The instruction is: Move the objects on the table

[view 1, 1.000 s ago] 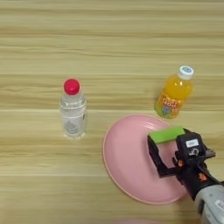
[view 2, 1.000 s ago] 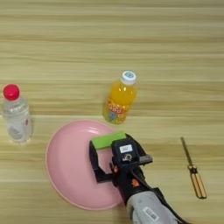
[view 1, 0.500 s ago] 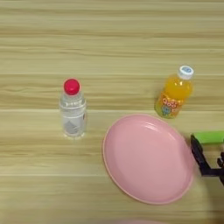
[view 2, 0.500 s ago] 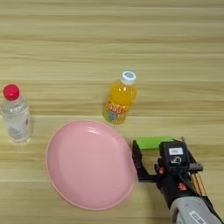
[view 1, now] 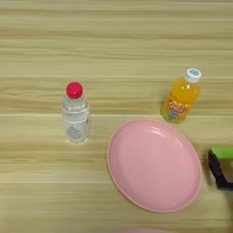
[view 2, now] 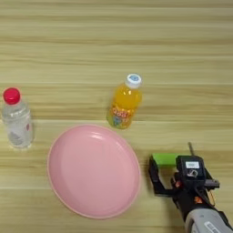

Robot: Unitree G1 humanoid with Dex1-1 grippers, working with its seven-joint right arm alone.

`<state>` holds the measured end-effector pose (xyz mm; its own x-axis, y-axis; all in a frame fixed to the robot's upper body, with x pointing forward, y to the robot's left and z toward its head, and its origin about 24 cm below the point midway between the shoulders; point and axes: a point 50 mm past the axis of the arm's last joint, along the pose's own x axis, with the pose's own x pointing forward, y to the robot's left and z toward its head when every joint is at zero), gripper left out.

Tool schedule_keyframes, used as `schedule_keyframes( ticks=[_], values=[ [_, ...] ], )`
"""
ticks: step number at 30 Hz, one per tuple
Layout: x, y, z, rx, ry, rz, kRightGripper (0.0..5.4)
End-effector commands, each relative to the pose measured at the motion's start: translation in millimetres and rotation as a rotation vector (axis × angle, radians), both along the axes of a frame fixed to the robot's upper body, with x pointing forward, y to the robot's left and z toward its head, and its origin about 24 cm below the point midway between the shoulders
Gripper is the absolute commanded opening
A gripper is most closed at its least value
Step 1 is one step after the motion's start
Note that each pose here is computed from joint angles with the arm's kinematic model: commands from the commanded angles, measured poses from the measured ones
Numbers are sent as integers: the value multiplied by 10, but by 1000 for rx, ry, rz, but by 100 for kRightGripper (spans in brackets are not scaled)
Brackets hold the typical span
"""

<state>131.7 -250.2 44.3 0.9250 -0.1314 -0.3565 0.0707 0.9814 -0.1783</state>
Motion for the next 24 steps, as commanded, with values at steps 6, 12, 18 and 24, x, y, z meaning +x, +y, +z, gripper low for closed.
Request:
schedule_keyframes(
  ticks=[6,12,18,24],
  values=[
    [69,-4,24,-35,-43,30,452],
    [69,-22,3,-37,-35,24,452],
    [66,-29,7,-41,-36,19,456],
    [68,-27,42,-47,-46,19,538]
  ],
)
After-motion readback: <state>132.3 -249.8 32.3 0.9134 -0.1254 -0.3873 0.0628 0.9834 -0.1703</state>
